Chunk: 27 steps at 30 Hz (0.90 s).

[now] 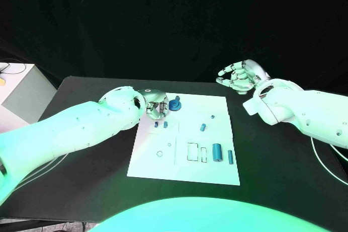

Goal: Assemble the parts on the task board

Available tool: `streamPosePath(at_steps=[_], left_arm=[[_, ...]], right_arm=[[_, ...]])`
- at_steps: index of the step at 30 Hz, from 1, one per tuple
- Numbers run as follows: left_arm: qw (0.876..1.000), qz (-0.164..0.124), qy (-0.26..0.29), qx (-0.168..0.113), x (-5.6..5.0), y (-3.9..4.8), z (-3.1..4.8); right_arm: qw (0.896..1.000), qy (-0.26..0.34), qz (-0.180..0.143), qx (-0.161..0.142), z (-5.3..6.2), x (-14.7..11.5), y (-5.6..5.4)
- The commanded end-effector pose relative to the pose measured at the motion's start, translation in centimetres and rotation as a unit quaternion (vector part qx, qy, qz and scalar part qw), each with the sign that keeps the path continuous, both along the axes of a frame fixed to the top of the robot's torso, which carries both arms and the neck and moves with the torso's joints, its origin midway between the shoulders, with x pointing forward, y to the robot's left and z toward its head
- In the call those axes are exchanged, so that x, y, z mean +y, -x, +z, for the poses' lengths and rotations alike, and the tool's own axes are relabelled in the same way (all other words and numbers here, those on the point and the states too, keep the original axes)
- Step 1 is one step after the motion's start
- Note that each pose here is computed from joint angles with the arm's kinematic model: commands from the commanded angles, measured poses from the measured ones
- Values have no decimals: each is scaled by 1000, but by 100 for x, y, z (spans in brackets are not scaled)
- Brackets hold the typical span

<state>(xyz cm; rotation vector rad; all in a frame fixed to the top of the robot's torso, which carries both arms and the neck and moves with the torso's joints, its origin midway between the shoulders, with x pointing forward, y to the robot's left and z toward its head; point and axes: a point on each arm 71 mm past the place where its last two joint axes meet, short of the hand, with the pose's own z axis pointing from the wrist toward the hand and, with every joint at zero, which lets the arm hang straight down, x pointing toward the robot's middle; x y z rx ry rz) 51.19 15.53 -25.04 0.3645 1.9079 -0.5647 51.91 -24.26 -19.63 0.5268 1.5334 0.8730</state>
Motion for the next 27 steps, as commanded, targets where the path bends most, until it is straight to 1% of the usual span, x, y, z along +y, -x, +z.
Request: streamPosePath(at_steps=[1, 7, 14, 27], left_arm=[[1000, -8, -7, 8, -37, 28, -51], [1000, -12, -11, 14, -57, 42, -76], [1000, -12, -17, 20, -48, 49, -96], [1000, -8, -19, 15, -6, 55, -92]], right_arm=[[1000, 0, 7, -2, 3, 11, 4], [1000, 0, 7, -2, 3, 9, 5], [1000, 0, 6, -2, 3, 4, 4], [1000, 0, 5, -3, 4, -8, 4]])
